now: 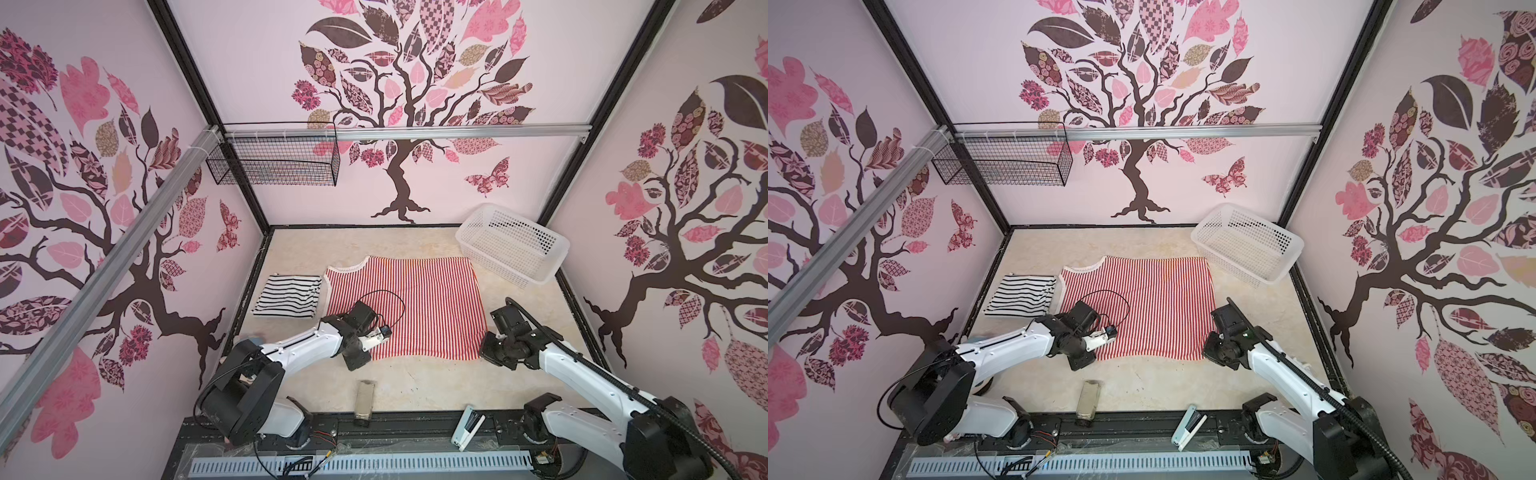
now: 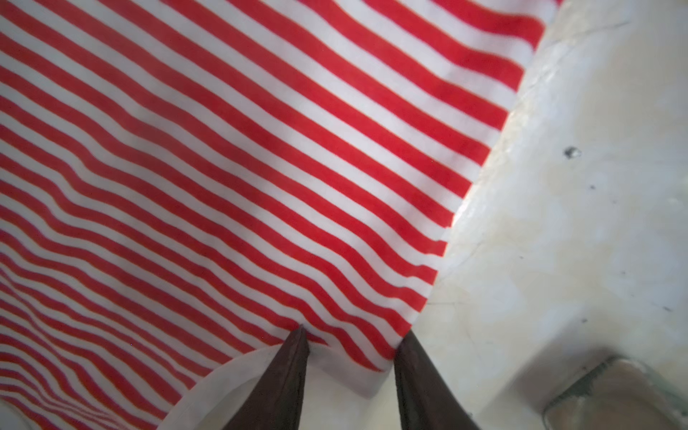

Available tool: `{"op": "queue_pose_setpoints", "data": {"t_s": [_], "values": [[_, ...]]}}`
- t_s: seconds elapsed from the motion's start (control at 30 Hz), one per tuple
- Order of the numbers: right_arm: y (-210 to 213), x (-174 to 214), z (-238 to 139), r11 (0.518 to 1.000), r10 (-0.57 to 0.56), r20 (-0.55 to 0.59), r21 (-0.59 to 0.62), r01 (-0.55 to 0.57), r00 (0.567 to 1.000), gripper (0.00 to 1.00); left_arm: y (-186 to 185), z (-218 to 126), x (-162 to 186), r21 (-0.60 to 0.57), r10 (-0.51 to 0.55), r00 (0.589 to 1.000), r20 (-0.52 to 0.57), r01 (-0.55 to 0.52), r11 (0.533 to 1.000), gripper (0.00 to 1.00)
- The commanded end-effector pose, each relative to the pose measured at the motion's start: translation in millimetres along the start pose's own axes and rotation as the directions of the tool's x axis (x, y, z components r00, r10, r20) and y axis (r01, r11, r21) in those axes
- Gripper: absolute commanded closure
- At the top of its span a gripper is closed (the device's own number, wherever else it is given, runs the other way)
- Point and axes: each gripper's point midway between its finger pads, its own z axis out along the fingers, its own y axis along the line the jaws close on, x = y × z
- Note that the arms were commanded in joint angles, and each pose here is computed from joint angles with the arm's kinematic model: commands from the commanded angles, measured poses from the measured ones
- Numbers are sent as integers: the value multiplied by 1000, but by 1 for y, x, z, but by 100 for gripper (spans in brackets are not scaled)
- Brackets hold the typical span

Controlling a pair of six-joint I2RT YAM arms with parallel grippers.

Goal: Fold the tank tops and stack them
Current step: 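Lift the near hem and fold it over toward the far edge with both grippers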

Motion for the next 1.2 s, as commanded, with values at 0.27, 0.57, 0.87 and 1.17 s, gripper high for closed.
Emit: {"op": "queue_pose_setpoints", "data": {"t_s": [0.27,0.57,0.87,1.17], "values": [[10,-4,-15,1000,-18,13,-24,19,1000,100,-10,4,2,51,8,1000,-16,-7,999,100],[6,-5,-32,1000,-1,47,-19,2,999,100,-30,-21,0,157,35,999,23,-38,987,100],[13,-10,-60,999,-6,87,-38,9,996,100,-44,-58,-4,208,68,993,94,-86,974,100],[37,-36,-57,998,-51,108,-37,55,993,100,15,-66,-31,59,10,989,149,-19,998,100]]}}
